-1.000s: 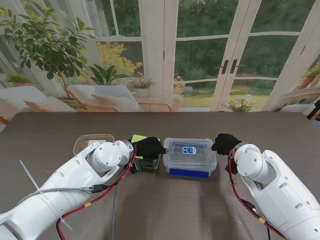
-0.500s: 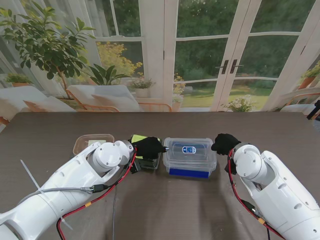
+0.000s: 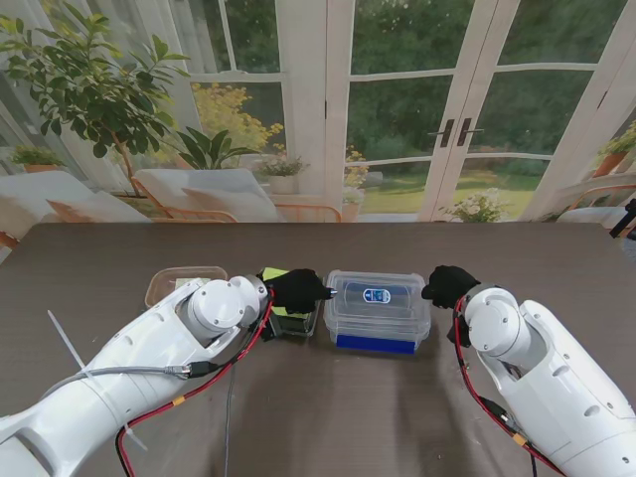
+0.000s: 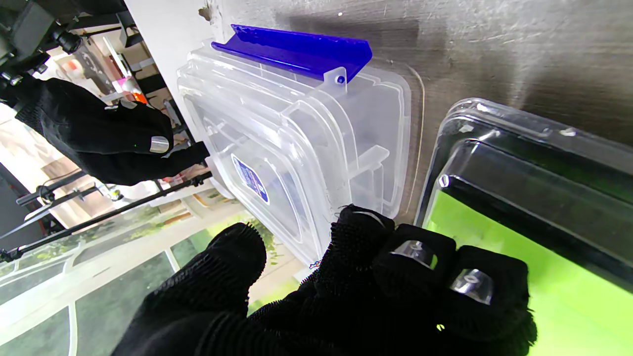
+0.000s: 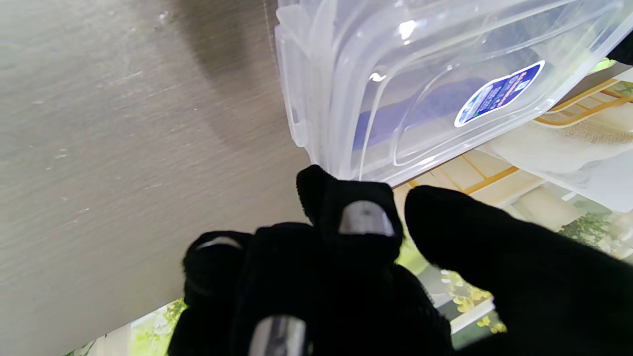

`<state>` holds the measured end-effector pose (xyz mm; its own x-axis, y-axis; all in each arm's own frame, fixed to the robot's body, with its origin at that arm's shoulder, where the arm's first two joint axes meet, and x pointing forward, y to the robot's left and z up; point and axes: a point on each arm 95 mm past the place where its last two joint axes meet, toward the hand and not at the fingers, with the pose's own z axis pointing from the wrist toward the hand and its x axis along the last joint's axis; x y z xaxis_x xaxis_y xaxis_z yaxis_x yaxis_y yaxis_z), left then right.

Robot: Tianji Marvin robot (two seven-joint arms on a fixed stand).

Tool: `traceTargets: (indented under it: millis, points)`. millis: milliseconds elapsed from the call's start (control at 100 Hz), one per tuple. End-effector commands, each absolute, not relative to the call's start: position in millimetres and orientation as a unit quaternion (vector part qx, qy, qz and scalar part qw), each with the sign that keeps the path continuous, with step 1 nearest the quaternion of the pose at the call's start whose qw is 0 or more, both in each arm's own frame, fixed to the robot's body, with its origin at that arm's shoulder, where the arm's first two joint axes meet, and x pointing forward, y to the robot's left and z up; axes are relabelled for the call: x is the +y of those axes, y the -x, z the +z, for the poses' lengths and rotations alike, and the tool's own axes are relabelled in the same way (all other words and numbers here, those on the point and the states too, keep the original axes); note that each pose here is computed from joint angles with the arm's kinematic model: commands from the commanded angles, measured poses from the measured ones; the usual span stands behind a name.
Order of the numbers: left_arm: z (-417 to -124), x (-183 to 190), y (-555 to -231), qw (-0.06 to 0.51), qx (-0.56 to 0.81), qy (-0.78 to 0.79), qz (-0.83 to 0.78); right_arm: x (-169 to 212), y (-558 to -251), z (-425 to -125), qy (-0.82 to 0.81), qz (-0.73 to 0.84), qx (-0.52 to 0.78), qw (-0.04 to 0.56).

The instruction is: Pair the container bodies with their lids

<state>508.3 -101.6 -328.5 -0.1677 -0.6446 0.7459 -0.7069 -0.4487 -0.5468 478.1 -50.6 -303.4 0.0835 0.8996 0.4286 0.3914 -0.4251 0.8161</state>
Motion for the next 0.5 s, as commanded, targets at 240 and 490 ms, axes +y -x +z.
traceTargets:
  millis: [240, 490]
  points:
    - [-321.3, -120.5, -509.2, 0.048, -0.535, -0.632, 0.559, -43.0, -471.0, -310.9, -0.693, 0.483, 0.473, 0.251]
    - [-322.0, -120.0, -507.9, 0.046, -0.539, -0.633, 0.554, -43.1, -467.4, -314.8, -0.695, 0.482, 0.473, 0.247]
